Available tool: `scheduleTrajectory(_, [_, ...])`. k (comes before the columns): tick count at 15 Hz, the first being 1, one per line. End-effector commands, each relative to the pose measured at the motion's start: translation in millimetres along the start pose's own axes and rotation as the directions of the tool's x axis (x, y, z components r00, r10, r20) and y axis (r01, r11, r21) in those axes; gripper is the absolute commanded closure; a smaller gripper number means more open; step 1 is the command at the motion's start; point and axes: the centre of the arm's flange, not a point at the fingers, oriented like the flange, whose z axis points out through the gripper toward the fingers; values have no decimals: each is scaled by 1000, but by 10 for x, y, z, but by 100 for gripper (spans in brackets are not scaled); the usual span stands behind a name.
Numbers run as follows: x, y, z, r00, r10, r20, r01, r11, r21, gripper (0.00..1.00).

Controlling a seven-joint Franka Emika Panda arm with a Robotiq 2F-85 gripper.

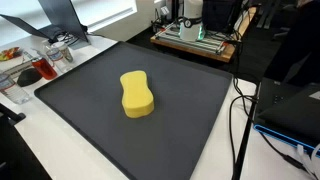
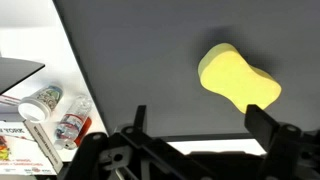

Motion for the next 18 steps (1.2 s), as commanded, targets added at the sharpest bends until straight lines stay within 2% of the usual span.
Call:
scheduleTrajectory(1, [0, 0, 0, 1000, 0, 0, 0, 1000, 0, 0])
scheduleTrajectory(12, [0, 0, 0, 1000, 0, 0, 0, 1000, 0, 0])
scheduleTrajectory(15, [47, -273, 63, 997, -80, -4, 80, 996, -41, 0])
scheduleTrajectory(18, [85, -640, 209, 986, -165, 23, 166, 985, -38, 0])
